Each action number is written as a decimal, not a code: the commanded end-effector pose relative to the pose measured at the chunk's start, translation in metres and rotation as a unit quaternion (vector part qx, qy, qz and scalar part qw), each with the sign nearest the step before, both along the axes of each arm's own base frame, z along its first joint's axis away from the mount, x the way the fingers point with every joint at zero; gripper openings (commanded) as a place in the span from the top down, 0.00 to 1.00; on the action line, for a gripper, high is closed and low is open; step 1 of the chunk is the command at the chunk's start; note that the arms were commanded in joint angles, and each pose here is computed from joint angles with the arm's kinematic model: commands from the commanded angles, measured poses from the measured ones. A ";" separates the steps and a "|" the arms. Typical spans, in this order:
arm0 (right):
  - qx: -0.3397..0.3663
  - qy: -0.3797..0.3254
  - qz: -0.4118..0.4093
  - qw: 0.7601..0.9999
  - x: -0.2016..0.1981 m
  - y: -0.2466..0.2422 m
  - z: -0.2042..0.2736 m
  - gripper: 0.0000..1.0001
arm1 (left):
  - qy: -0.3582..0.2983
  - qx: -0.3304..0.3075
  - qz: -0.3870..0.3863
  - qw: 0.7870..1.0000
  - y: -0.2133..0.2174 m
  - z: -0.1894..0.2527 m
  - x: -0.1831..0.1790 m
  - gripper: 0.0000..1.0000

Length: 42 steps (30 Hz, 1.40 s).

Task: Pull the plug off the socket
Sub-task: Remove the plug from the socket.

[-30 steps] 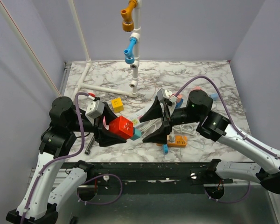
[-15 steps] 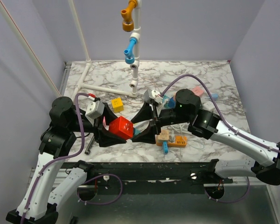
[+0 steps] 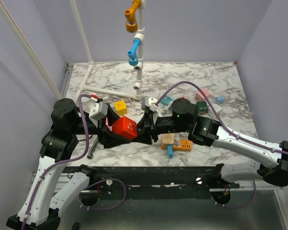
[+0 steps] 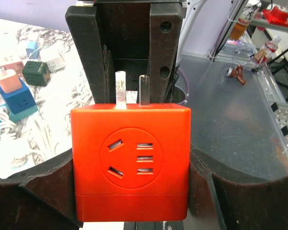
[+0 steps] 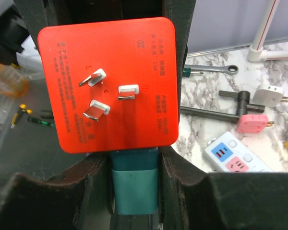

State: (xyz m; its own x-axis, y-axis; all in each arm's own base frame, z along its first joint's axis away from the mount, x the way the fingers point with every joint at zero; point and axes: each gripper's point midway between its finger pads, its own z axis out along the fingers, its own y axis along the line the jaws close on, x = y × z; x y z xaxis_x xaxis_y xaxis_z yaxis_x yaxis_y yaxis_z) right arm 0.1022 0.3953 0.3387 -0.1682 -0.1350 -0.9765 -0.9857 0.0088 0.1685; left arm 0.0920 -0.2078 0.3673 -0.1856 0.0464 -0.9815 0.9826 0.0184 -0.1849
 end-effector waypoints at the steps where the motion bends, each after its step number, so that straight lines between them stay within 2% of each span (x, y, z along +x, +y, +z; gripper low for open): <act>1: 0.020 -0.020 -0.025 0.999 0.004 -0.006 0.009 0.90 | -0.026 -0.003 0.005 1.000 0.002 0.009 -0.001 1.00; 3: 0.011 -0.019 -0.025 0.999 0.004 -0.009 0.003 0.99 | -0.028 -0.004 0.004 1.000 0.002 0.010 -0.002 1.00; 18: -0.044 0.001 -0.039 0.998 -0.009 -0.046 -0.052 0.99 | -0.065 -0.014 0.006 0.998 0.007 0.032 -0.007 1.00; 21: -0.060 0.002 -0.080 0.995 0.002 -0.054 -0.058 0.99 | -0.073 -0.011 0.016 0.997 0.009 0.032 -0.004 1.00; 24: -0.073 0.001 -0.160 0.984 0.028 -0.064 -0.060 0.99 | -0.058 -0.004 0.033 0.998 0.011 0.025 0.005 1.00; 28: -0.101 0.013 -0.292 0.951 0.081 -0.085 -0.066 0.99 | -0.007 0.014 0.091 0.996 0.017 0.010 0.036 1.00; 32: -0.091 0.084 -0.408 0.905 0.146 -0.128 -0.066 0.99 | 0.022 0.067 0.177 0.982 0.031 -0.015 0.076 1.00; 36: -0.082 0.152 -0.504 0.846 0.195 -0.180 -0.079 0.99 | 0.040 0.130 0.261 0.956 0.051 -0.051 0.113 1.00; 42: -0.086 0.242 -0.610 0.750 0.224 -0.256 -0.114 0.99 | 0.089 0.239 0.335 0.907 0.081 -0.114 0.156 1.00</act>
